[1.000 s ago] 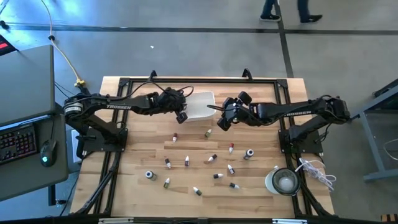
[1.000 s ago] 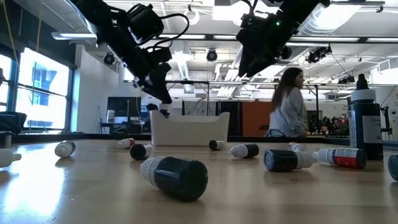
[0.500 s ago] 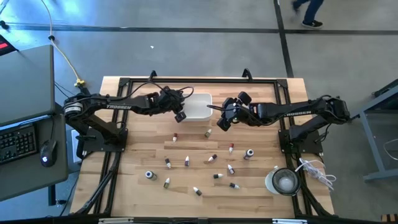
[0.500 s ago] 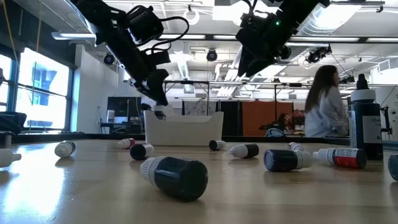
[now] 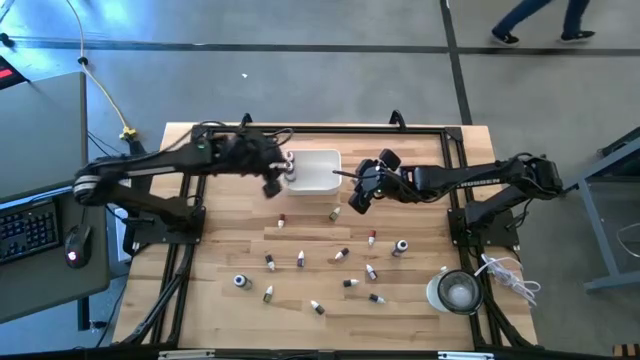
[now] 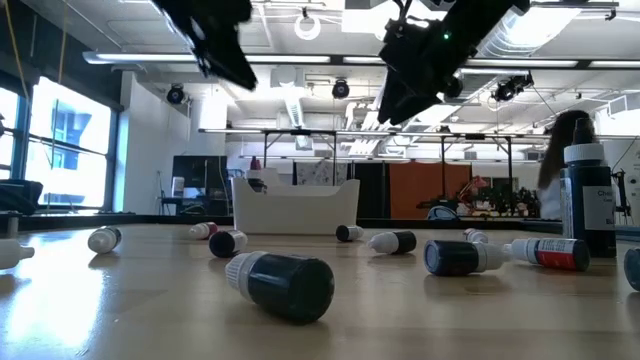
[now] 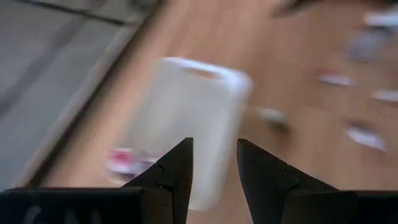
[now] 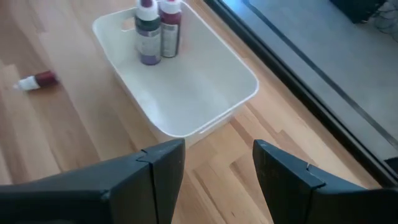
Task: Pick & Place food coloring
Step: Put the large blue food coloring bottle into the white bin
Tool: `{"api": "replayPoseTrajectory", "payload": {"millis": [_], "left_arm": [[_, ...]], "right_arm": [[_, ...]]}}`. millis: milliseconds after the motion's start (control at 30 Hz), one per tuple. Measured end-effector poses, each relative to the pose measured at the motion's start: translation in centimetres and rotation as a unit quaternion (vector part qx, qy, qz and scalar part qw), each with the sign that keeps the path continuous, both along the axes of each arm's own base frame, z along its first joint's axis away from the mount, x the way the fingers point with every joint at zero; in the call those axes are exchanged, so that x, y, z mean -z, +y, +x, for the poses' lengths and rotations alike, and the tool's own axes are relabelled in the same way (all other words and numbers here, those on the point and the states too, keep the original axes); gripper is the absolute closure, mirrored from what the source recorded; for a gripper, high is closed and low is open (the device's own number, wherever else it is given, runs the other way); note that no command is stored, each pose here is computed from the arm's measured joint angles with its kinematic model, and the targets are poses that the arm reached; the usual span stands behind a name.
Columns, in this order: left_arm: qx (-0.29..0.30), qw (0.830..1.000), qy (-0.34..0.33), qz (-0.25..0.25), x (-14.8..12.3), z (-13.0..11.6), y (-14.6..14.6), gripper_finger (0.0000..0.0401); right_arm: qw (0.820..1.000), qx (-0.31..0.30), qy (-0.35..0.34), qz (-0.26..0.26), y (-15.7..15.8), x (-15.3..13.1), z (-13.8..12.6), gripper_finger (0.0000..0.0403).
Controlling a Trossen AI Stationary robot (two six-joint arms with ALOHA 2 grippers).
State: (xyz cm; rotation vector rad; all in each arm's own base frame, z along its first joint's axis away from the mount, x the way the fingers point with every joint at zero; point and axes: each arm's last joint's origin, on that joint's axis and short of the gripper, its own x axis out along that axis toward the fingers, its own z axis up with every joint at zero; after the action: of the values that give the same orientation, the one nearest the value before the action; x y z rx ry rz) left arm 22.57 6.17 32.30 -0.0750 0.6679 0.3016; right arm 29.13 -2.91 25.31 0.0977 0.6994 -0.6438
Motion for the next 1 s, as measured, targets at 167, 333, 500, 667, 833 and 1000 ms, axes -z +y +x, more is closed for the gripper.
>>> {"api": "replayPoseTrajectory", "payload": {"millis": [167, 333, 500, 667, 833, 1000], "left_arm": [[0.149, 0.977, 0.032, -0.150, -0.8, -2.8, -4.3, 0.0279], [0.192, 0.949, 0.095, -0.231, -0.2, -4.1, -9.6, 0.0279], [0.185, 0.954, 0.119, -0.202, 0.5, -5.0, -14.5, 0.0279], [0.165, 0.973, 0.112, -0.117, 1.6, -6.2, -18.8, 0.0279], [0.155, 0.985, 0.074, -0.010, 3.4, -7.3, -23.1, 0.0279], [0.146, 0.986, 0.067, 0.036, 6.2, -7.5, -26.6, 0.0279]], "right_arm": [[1.000, -0.008, -0.003, 0.007, 0.1, 0.0, 0.1, 0.0219], [1.000, -0.011, -0.005, 0.008, 0.4, 0.0, 0.1, 0.0219], [1.000, -0.019, -0.011, 0.008, 0.8, -0.1, 0.2, 0.0219], [0.999, -0.028, -0.028, 0.006, 1.2, -0.3, 0.5, 0.0219], [0.999, -0.032, -0.035, 0.005, 1.4, -0.5, 0.6, 0.0219], [0.999, -0.035, -0.035, 0.007, 1.5, -0.5, 0.6, 0.0219]]}}
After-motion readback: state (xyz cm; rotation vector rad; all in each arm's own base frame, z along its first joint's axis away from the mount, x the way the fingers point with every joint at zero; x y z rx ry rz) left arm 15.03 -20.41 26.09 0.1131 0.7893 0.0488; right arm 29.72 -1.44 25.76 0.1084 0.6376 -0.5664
